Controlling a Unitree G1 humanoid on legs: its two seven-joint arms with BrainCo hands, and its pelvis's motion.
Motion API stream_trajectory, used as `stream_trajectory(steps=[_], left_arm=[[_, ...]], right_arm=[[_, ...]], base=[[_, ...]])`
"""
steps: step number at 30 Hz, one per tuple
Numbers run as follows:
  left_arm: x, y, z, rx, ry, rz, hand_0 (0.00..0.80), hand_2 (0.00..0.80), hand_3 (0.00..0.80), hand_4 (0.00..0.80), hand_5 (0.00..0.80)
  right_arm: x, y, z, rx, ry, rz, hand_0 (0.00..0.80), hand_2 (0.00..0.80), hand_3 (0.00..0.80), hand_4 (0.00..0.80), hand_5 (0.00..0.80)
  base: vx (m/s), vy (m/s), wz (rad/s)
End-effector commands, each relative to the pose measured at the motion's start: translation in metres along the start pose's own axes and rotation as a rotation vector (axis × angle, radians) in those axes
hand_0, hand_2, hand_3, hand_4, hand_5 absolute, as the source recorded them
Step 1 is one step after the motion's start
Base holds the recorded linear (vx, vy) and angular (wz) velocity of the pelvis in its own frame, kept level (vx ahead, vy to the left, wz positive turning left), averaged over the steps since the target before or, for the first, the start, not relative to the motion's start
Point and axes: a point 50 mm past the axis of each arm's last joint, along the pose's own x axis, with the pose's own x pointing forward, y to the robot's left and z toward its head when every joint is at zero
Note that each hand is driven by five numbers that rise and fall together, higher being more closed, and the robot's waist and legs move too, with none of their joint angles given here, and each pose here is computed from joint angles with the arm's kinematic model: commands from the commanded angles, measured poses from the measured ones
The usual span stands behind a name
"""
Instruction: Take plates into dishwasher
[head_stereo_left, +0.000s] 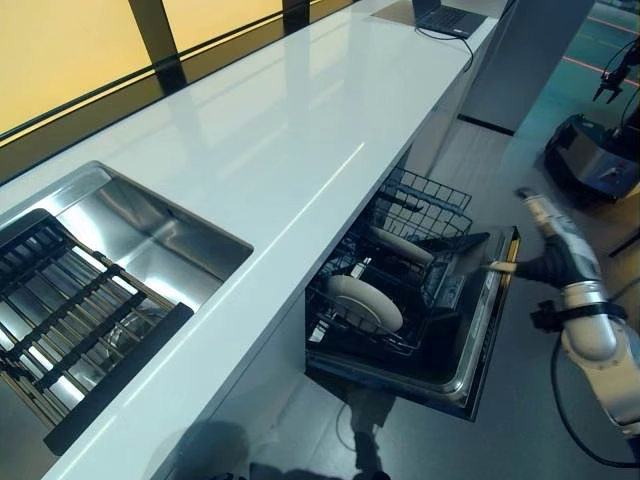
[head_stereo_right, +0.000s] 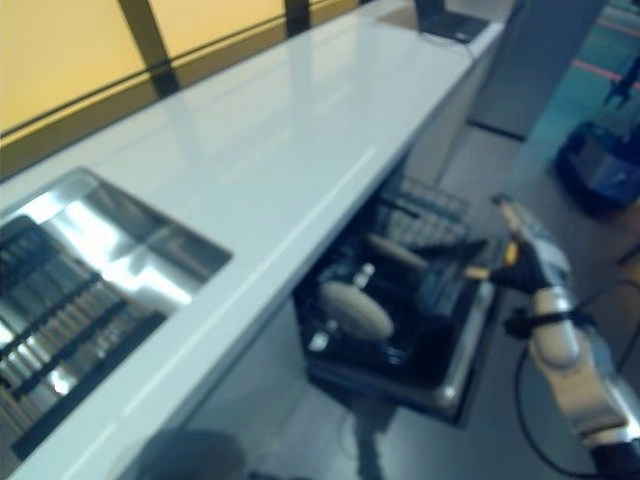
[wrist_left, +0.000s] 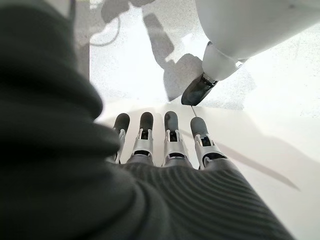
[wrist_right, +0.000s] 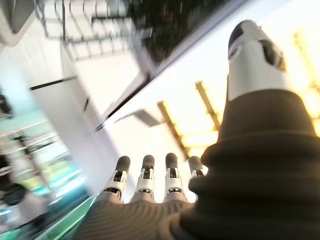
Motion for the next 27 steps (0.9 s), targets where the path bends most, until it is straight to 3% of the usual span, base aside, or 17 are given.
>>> stream_trajectory(steps=[1, 5, 14, 16, 21, 27], left_arm=[[0.001, 0.006, -0.004, -0.009, 0.016, 0.024, 0.0, 0.0, 0.0, 0.0, 0.0], [0.0, 0.004, -0.006, -0.027, 0.02, 0.025, 0.0, 0.0, 0.0, 0.0, 0.0], [0.001, 0.006, 0.003, -0.027, -0.014, 0.021, 0.0, 0.0, 0.0, 0.0, 0.0], [0.001, 0.002, 0.004, -0.02, -0.034, 0.002, 0.0, 0.0, 0.0, 0.0, 0.0], [0.001, -0.003, 0.009, 0.007, -0.068, -0.029, 0.0, 0.0, 0.0, 0.0, 0.0], [0.003, -0.006, 0.016, 0.041, -0.09, -0.052, 0.0, 0.0, 0.0, 0.0, 0.0]], right_arm=[[-0.005, -0.016, -0.002, 0.295, 0.033, -0.14, 0.0, 0.0, 0.0, 0.0, 0.0], [-0.03, 0.004, -0.041, 0.54, 0.239, -0.164, 0.0, 0.0, 0.0, 0.0, 0.0], [-0.048, 0.019, -0.099, 0.73, 0.528, -0.187, 0.0, 0.0, 0.0, 0.0, 0.0], [-0.05, 0.023, -0.114, 0.848, 0.605, -0.2, 0.0, 0.0, 0.0, 0.0, 0.0], [-0.064, 0.042, -0.132, 1.093, 0.718, -0.223, 0.0, 0.0, 0.0, 0.0, 0.0], [-0.083, 0.075, -0.136, 1.163, 0.821, -0.164, 0.0, 0.0, 0.0, 0.0, 0.0]], base=[[0.0, 0.0, 0.0], [0.002, 0.016, -0.16], [-0.017, -0.011, -0.06], [-0.028, 0.042, -0.05], [-0.001, 0.007, 0.0], [0.01, -0.001, 0.07]])
